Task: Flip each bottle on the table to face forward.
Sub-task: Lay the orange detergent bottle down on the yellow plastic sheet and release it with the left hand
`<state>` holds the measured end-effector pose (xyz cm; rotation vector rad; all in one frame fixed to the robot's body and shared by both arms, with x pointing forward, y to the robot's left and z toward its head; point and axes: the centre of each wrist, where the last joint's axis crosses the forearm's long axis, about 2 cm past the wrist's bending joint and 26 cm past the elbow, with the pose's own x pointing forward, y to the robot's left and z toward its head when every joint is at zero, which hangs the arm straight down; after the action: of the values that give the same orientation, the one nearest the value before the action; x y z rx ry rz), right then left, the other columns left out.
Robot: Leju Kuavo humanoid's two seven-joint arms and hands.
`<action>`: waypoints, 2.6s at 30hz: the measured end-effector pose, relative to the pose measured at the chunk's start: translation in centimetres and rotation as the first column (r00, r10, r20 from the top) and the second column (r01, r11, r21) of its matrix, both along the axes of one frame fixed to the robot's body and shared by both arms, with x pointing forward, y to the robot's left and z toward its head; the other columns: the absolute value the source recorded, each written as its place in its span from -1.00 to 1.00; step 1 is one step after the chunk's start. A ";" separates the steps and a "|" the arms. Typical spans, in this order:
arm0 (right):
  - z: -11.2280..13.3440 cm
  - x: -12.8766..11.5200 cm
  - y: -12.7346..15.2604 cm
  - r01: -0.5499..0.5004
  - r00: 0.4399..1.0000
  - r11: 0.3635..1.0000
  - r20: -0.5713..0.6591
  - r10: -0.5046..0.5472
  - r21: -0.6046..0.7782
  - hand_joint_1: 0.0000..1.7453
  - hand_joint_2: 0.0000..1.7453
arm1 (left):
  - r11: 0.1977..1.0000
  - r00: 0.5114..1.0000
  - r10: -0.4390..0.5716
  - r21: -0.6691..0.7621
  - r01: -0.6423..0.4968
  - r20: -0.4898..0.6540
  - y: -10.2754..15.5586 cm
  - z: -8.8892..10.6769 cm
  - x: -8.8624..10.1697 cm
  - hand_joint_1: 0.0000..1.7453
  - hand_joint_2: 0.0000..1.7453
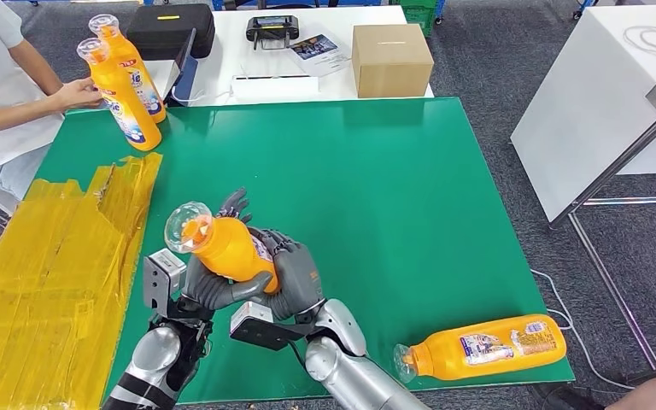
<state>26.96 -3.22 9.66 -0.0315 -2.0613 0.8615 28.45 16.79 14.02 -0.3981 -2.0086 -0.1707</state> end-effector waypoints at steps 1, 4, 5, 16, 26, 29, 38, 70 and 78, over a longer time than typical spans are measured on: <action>0.0 0.0 0.0 0.000 1.000 1.000 0.000 0.000 0.001 1.00 1.00 | 1.000 1.000 0.000 0.000 0.000 0.000 0.0 0.0 0.0 -1.00 1.00; 0.0 0.0 0.0 0.001 1.000 1.000 0.000 -0.001 0.003 1.00 1.00 | 1.000 1.000 0.000 0.001 0.000 0.000 0.0 0.0 0.0 -1.00 1.00; 0.0 0.0 0.0 0.001 1.000 1.000 0.000 -0.001 0.003 1.00 1.00 | 1.000 1.000 0.000 0.001 0.000 0.000 0.0 0.0 0.0 -1.00 1.00; 0.1 -0.2 0.0 0.005 1.000 1.000 -0.005 -0.005 0.018 1.00 1.00 | 1.000 1.000 0.000 0.002 0.000 0.001 0.0 0.0 0.0 -1.00 1.00; 0.1 -0.3 0.0 0.007 1.000 1.000 -0.006 -0.007 0.023 1.00 1.00 | 1.000 1.000 0.000 0.004 0.000 0.004 0.0 0.0 0.0 -1.00 1.00; 0.1 -0.3 0.0 0.009 1.000 1.000 -0.007 -0.009 0.024 1.00 1.00 | 1.000 1.000 0.001 0.006 -0.001 0.005 -0.1 0.0 0.0 -1.00 1.00; 0.0 -0.3 -0.1 0.011 1.000 1.000 -0.011 -0.011 0.026 1.00 1.00 | 0.999 0.999 0.033 0.031 -0.034 0.025 -0.2 0.0 -0.1 -1.00 1.00; -0.4 -0.7 -0.9 0.046 0.999 0.998 -0.018 -0.046 0.038 1.00 1.00 | 0.998 0.999 0.039 0.038 -0.040 0.031 -0.5 0.1 -0.4 -1.00 1.00; -0.5 -0.7 -1.0 0.046 0.999 0.998 -0.017 -0.045 0.039 1.00 1.00 | 0.995 0.997 -0.063 -0.076 0.060 -0.040 -0.1 0.1 -0.1 -1.00 1.00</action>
<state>26.23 -4.19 9.20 -0.0491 -2.0541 0.7903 28.34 16.66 14.16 -0.5079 -1.9665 -0.1251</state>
